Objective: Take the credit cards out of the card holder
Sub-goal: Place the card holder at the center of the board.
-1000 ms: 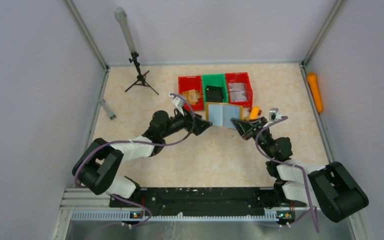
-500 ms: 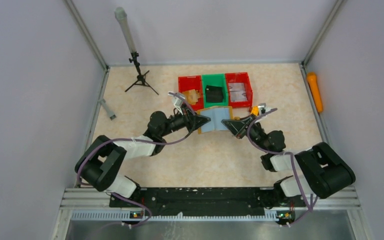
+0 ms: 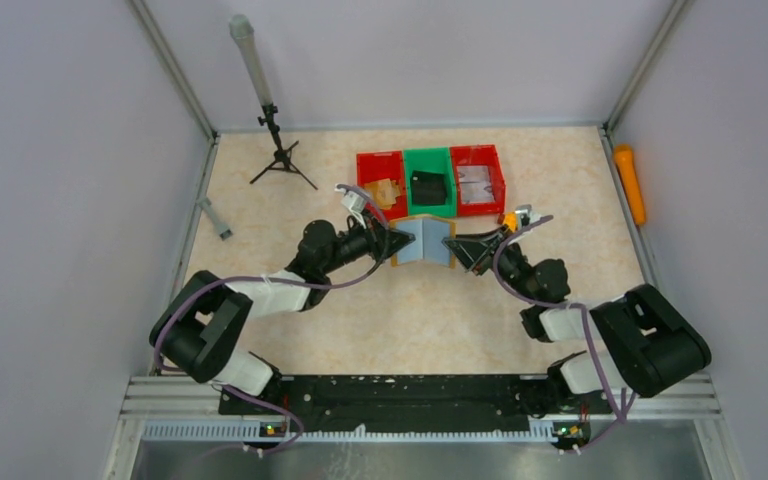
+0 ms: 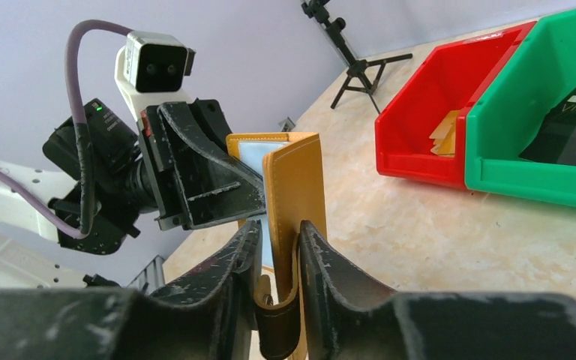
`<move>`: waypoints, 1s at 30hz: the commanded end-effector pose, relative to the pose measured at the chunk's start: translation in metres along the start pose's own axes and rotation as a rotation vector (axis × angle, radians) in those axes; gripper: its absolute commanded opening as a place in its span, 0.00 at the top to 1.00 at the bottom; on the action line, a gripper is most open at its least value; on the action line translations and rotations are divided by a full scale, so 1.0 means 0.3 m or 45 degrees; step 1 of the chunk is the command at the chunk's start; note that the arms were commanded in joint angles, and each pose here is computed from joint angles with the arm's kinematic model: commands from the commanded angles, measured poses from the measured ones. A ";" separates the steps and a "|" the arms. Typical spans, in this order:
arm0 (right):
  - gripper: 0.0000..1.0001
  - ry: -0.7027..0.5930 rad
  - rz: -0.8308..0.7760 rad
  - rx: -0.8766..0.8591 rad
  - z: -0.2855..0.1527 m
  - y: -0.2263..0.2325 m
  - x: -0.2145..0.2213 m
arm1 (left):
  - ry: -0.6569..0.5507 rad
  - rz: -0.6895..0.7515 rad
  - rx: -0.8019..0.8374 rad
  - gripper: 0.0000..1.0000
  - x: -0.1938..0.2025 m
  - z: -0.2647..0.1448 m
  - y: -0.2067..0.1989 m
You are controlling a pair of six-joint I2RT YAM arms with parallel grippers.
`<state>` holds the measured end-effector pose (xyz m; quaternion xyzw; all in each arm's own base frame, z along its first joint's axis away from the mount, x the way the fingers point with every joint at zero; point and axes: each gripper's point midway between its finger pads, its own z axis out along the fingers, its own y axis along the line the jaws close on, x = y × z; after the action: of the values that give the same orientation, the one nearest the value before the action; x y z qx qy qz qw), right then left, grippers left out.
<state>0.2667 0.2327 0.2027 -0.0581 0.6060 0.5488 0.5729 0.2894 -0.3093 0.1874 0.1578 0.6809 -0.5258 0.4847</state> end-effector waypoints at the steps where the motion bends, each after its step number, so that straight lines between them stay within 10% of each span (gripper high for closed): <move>1: 0.77 -0.090 -0.077 -0.036 0.025 0.042 -0.075 | -0.077 0.064 -0.004 1.00 -0.068 -0.004 -0.011; 13: 0.99 -0.029 -0.036 -0.051 0.042 0.037 -0.044 | 0.012 0.006 0.181 1.00 -0.030 0.026 -0.074; 30: 0.83 0.099 -0.093 0.191 0.063 -0.085 0.011 | 0.030 0.021 0.198 1.00 -0.030 0.024 -0.087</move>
<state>0.2865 0.2348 0.1825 -0.0461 0.6613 0.4972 0.5597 0.2859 -0.3172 0.1768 0.1727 0.6867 -0.5499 0.4430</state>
